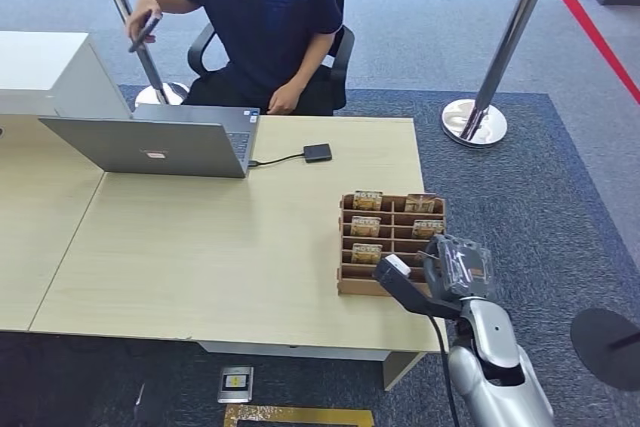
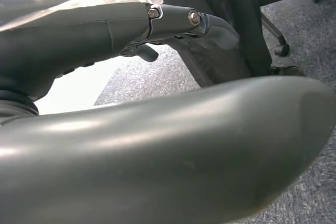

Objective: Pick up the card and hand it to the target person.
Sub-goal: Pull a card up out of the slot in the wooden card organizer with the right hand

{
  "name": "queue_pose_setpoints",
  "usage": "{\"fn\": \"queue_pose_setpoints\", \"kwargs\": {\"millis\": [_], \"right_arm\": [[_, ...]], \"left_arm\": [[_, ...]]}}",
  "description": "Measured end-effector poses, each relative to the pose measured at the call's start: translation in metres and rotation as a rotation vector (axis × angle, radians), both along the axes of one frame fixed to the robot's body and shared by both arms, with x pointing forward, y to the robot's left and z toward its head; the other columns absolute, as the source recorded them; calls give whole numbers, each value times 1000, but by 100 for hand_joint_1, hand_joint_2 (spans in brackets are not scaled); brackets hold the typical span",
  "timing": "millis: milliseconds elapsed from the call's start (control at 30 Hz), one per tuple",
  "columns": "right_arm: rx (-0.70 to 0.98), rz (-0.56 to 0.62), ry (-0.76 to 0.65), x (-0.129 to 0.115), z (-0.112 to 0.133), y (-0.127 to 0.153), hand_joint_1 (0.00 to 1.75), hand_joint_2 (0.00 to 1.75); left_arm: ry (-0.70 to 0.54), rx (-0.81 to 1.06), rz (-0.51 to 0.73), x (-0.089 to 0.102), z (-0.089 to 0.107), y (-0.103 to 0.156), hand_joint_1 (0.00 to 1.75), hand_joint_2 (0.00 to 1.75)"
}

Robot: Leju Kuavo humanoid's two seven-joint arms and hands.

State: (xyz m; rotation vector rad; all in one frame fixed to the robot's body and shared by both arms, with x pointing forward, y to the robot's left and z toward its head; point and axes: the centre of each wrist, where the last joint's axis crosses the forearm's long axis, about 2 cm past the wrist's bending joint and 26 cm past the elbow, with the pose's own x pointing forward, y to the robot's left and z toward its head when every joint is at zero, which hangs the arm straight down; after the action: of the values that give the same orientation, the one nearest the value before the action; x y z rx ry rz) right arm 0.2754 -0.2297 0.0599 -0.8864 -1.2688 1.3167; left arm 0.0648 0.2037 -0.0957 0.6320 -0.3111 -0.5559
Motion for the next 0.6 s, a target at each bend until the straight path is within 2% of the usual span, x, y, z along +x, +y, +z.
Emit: {"fn": "queue_pose_setpoints", "kwargs": {"millis": [267, 600], "right_arm": [[7, 51, -91, 14, 23, -4, 144, 175], [28, 122, -257, 26, 69, -9, 144, 175]], "left_arm": [[2, 2, 17, 0, 0, 0, 0, 0], [2, -3, 32, 0, 0, 0, 0, 0]]}}
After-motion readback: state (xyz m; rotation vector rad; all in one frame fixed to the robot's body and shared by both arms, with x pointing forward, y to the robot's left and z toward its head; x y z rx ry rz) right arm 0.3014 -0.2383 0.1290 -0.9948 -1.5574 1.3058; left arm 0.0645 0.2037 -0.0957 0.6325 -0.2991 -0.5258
